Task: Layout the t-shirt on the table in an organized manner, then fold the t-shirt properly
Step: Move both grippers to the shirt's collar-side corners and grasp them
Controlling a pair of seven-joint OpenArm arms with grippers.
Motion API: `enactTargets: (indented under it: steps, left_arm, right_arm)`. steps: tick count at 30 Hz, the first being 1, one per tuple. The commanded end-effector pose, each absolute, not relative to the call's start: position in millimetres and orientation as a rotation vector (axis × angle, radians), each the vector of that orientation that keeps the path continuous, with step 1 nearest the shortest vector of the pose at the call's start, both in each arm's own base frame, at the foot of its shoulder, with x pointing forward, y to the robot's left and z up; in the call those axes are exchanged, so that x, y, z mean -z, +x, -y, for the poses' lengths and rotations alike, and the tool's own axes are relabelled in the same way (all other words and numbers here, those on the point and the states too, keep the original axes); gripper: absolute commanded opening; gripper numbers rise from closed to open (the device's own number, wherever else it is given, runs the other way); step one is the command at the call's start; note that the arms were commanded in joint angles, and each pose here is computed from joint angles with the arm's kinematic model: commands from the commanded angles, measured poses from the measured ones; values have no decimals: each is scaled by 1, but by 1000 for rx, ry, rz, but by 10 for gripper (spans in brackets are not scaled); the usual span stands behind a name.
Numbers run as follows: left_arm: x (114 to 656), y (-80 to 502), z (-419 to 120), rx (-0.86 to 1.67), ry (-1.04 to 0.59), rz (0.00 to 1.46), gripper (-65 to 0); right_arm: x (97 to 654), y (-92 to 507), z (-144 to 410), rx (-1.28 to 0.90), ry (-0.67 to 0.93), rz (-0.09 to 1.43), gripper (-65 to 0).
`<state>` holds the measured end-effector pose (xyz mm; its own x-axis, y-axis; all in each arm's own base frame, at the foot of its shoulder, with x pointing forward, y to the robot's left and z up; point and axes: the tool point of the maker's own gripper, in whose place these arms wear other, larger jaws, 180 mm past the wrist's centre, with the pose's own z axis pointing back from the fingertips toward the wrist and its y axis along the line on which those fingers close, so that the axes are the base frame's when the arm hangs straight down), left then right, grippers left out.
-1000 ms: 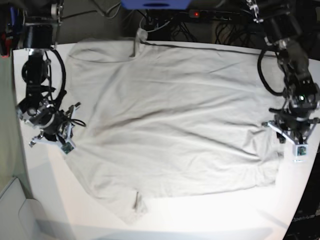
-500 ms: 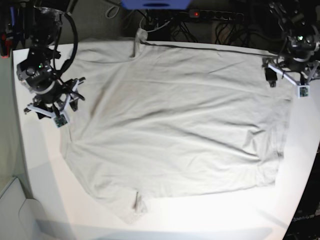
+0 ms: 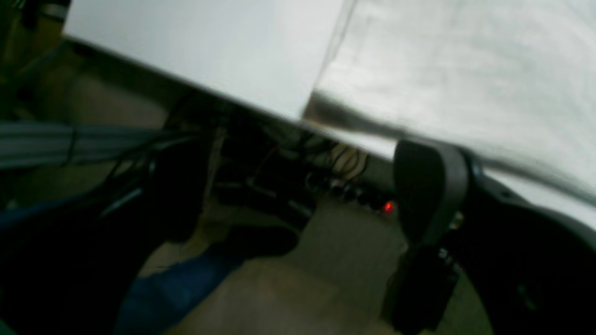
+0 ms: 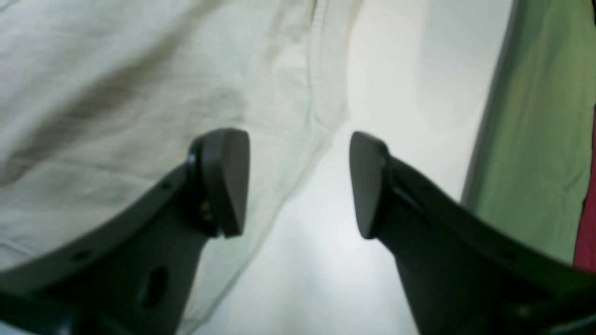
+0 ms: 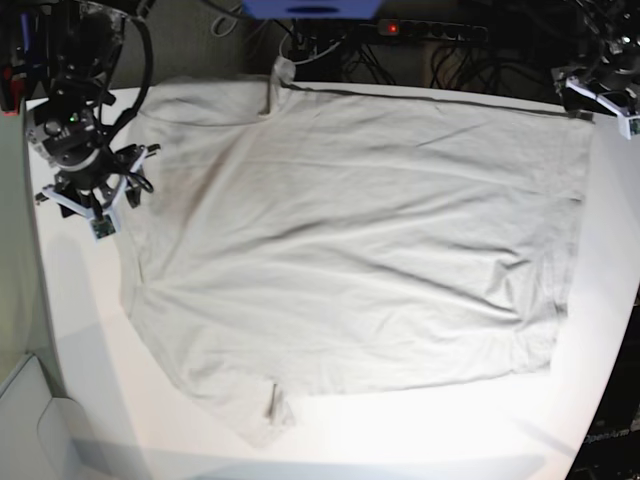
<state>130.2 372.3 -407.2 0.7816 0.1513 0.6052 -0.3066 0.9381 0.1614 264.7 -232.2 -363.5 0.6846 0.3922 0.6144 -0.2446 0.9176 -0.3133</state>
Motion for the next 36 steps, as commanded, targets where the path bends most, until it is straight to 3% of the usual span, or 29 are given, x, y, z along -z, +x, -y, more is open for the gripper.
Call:
enactTargets:
  steps: [1, 18, 21, 26, 28, 33, 36]
  left_arm:
    - [397, 137, -378, -236, 272, 669, -38]
    - [402, 168, -383, -276, 238, 714, -45]
    - [411, 171, -378, -269, 209, 699, -141]
    - [416, 179, -371, -232, 190, 689, -389]
    - [416, 179, -371, -233, 189, 687, -453]
    - [417, 178, -371, -232, 188, 684, -454]
    - [418, 178, -369, -231, 184, 682, -502]
  right_arm:
    - [351, 272, 234, -353, -224, 784, -298]
    - [355, 268, 234, -354, -222, 772, -298]
    - [354, 267, 235, -355, -227, 770, -298]
    - [354, 268, 236, -357, -231, 770, -298]
    - [353, 268, 236, -357, -231, 772, -298]
    - [353, 270, 236, -357, -232, 775, -298]
    - [352, 271, 236, -356, -232, 778, -298]
